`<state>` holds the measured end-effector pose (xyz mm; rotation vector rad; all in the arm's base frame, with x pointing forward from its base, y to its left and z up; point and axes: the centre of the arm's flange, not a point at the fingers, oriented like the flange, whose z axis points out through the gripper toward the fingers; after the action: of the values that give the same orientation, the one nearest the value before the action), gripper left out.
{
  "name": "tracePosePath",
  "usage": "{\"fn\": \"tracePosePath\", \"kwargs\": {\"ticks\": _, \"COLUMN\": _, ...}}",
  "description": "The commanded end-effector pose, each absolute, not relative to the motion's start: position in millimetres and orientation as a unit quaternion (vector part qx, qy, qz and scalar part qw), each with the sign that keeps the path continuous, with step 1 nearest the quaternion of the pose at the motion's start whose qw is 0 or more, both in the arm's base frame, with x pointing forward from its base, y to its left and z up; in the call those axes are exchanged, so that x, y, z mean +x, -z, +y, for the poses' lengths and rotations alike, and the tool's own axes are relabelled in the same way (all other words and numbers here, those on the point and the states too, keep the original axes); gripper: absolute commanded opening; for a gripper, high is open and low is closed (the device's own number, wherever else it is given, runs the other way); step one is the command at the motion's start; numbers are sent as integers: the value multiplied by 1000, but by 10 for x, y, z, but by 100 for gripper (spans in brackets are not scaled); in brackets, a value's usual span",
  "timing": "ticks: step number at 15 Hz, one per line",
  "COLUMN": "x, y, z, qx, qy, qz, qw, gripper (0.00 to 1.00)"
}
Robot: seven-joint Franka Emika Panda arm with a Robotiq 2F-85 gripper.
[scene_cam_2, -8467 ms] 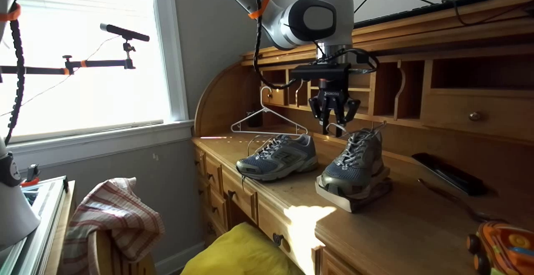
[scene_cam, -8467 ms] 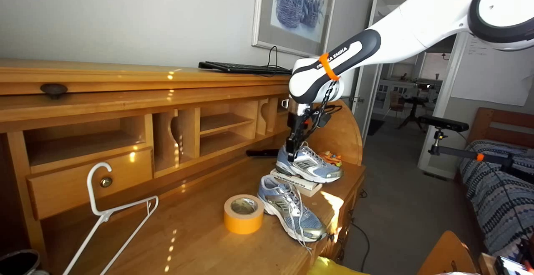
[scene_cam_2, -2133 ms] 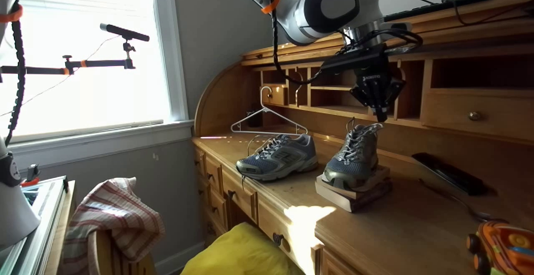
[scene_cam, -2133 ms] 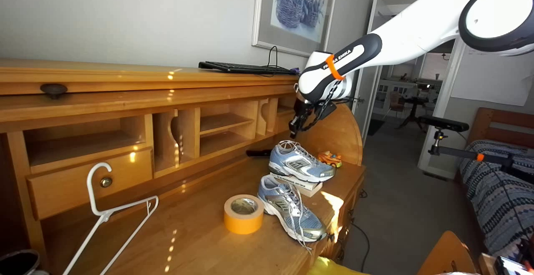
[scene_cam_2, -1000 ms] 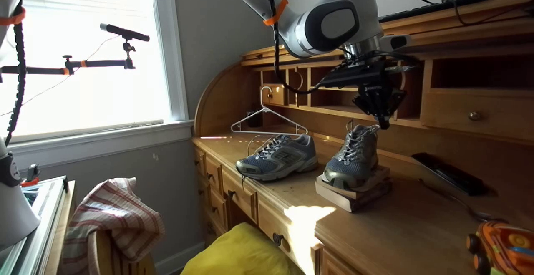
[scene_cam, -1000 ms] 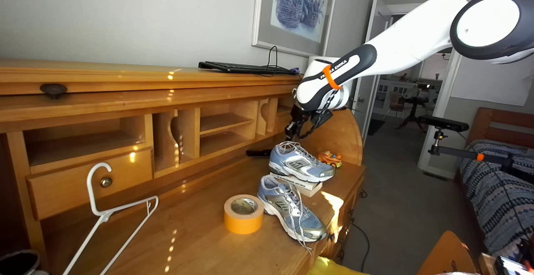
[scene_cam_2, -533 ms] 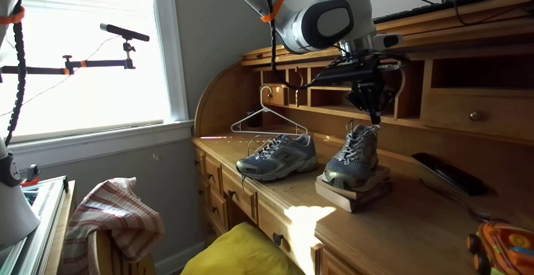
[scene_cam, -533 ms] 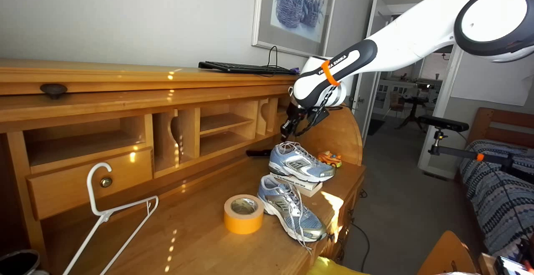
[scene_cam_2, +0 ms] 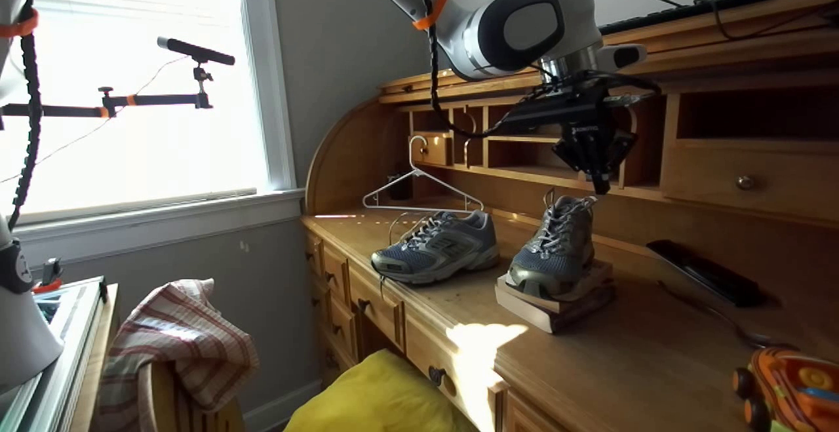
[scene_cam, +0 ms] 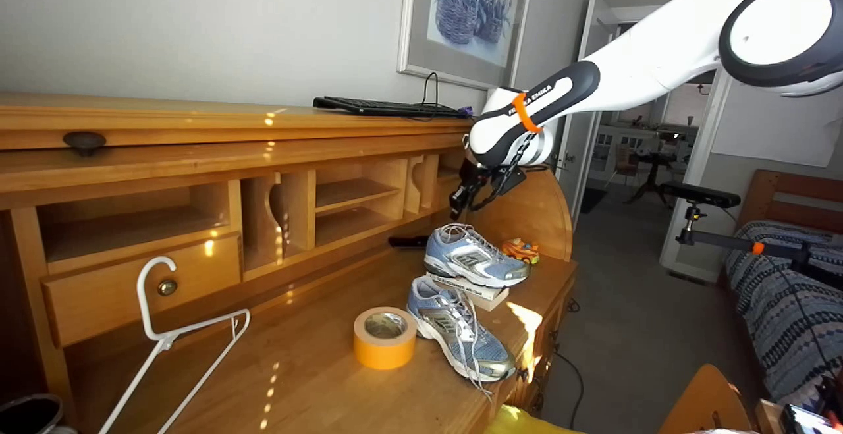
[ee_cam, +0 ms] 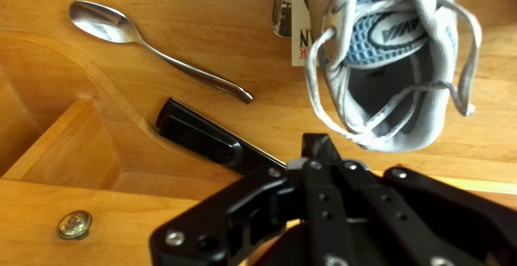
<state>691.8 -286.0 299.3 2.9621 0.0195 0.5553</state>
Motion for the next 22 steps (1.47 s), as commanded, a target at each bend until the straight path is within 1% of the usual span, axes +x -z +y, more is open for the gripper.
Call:
{"fn": "tracePosePath", "kwargs": {"ticks": 1, "x": 6874, "y": -2904, "z": -2879, "qx": 984, "qy": -168, "qz": 1, "qw": 53, "gripper": 0}}
{"fn": "tracePosePath", "kwargs": {"ticks": 10, "x": 6875, "y": -2834, "z": -2726, "qx": 990, "qy": -139, "qz": 14, "qw": 12, "gripper": 0}}
{"fn": "tracePosePath", "kwargs": {"ticks": 15, "x": 6753, "y": -3109, "z": -2598, "qx": 987, "qy": -159, "qz": 19, "qw": 14, "gripper": 0}}
{"fn": "tracePosePath", "kwargs": {"ticks": 19, "x": 6716, "y": -3276, "z": -2407, "qx": 986, "qy": -157, "qz": 50, "qw": -13, "gripper": 0}}
{"fn": "tracePosePath", "kwargs": {"ticks": 22, "x": 6718, "y": -3275, "z": -2333, "qx": 989, "qy": -122, "qz": 72, "qw": -39, "gripper": 0}}
